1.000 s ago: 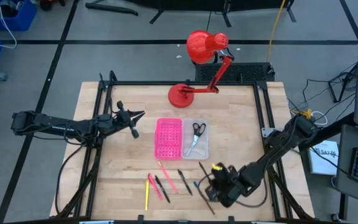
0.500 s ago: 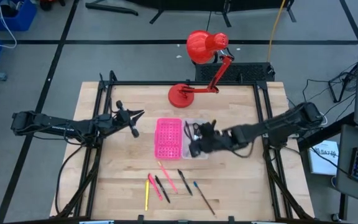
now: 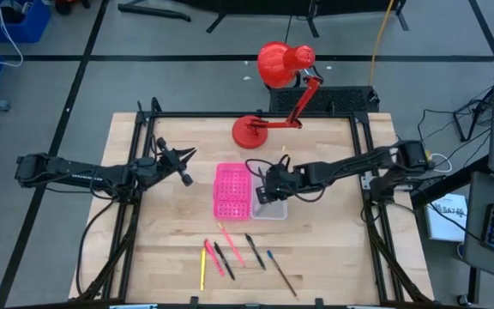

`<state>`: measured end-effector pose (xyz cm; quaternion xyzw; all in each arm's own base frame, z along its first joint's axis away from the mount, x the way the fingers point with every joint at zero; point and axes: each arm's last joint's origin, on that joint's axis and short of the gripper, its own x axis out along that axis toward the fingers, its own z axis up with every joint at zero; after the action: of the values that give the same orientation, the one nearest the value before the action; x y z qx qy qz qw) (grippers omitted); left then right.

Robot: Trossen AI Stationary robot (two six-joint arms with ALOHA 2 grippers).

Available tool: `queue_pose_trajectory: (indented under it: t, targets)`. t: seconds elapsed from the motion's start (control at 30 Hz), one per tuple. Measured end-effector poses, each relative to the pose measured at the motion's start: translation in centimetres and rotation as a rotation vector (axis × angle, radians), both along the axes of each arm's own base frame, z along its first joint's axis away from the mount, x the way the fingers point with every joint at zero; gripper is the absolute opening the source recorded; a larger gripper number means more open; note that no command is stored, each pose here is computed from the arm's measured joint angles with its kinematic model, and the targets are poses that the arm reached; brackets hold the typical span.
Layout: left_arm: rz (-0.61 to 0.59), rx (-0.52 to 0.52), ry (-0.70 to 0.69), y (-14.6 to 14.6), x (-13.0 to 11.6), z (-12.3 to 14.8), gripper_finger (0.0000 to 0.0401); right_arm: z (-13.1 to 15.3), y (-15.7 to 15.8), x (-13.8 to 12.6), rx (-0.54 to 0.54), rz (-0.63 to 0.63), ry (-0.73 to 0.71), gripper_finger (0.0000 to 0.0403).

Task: Pick & place school supplies into a supply box
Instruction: Put the right black transparent pen into the pink supply box

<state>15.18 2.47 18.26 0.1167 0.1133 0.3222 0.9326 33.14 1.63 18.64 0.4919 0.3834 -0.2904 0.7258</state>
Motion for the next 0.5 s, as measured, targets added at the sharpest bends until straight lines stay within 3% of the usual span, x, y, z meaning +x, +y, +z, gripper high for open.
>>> queue_pose_trajectory:
  t: [0.5]
  targets:
    - [0.001,0.001,-0.015,0.0,0.0,0.1,0.0042,-3.7,-1.2,1.3,-0.025,0.005,0.069,0.0024]
